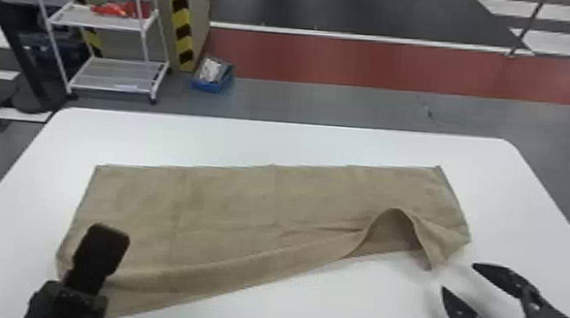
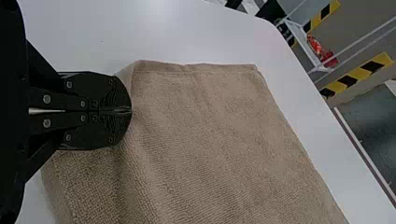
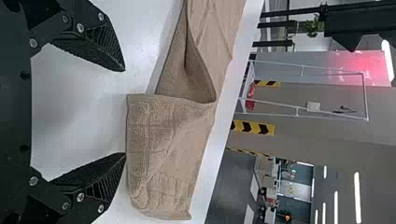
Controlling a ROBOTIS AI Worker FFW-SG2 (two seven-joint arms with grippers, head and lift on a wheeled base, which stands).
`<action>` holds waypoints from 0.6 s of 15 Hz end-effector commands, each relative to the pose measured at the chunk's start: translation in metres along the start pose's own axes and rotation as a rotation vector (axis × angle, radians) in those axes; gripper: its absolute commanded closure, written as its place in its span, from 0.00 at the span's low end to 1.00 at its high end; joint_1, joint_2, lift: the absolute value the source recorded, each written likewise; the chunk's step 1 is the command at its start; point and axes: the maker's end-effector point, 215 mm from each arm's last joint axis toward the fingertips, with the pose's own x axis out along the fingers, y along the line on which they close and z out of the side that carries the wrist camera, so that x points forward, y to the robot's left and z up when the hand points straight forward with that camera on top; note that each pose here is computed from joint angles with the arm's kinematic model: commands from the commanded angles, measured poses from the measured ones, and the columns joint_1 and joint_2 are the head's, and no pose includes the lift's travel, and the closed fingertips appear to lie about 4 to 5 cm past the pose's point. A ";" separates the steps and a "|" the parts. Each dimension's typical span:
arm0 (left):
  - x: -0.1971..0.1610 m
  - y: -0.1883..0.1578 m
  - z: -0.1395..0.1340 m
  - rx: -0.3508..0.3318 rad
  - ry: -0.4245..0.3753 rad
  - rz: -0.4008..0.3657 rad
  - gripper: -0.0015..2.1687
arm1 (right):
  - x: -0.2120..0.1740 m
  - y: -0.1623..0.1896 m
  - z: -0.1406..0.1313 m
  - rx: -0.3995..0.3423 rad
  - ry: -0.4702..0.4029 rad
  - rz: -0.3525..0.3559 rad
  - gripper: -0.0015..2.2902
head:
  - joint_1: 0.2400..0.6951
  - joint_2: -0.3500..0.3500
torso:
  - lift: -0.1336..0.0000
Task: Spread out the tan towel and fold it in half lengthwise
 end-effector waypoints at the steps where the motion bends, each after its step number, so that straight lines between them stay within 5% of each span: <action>1: 0.000 0.000 0.000 0.002 0.000 0.000 0.88 | 0.009 0.003 -0.002 0.004 -0.006 0.008 0.13 | 1.00 0.47 | 0.04; 9: 0.001 0.003 -0.001 0.005 -0.002 0.005 0.88 | 0.035 0.002 -0.002 -0.010 0.015 -0.002 0.22 | 1.00 0.51 | 0.04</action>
